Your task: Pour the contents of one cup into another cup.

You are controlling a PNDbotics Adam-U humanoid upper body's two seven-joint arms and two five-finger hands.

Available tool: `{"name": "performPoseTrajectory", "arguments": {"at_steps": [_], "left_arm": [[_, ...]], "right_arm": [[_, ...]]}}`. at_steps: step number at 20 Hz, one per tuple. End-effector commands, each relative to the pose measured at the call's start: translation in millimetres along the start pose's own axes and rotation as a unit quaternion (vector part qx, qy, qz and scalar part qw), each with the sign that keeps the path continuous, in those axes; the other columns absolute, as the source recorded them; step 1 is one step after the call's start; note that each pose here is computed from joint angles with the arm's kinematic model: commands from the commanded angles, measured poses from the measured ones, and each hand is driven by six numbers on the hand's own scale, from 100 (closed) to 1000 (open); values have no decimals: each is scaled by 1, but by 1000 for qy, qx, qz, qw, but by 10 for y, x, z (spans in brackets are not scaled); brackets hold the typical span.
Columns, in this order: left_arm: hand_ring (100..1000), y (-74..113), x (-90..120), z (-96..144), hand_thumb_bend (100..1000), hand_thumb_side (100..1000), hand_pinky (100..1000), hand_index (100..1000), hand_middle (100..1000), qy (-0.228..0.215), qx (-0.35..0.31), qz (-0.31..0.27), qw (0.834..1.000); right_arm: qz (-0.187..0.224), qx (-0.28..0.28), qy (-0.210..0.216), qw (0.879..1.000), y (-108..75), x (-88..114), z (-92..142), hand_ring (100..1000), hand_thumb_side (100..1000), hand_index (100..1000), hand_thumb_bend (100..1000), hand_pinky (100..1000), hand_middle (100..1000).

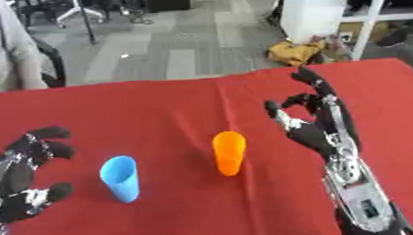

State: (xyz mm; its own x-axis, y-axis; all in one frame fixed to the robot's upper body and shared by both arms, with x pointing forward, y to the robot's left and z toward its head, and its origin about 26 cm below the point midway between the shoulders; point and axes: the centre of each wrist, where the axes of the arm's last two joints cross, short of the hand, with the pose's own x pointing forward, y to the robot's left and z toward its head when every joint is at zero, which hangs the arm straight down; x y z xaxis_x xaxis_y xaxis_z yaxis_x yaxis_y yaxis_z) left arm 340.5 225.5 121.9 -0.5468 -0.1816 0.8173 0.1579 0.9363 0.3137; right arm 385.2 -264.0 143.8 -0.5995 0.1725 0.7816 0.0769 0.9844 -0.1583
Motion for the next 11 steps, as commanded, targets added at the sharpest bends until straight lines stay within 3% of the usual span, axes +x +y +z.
{"name": "performPoseTrajectory", "arguments": {"at_steps": [1, 11], "left_arm": [[614, 14, 42, -6, 951, 446, 647, 765, 678, -2, 11, 3, 1000], [611, -53, -17, 57, 934, 443, 646, 749, 674, 20, 14, 23, 999]], "right_arm": [[-6, -10, -17, 1000, -30, 114, -55, 520, 275, 915, 532, 746, 811], [-14, -10, -8, 1000, 26, 99, -1, 500, 264, 909, 520, 738, 789]]}}
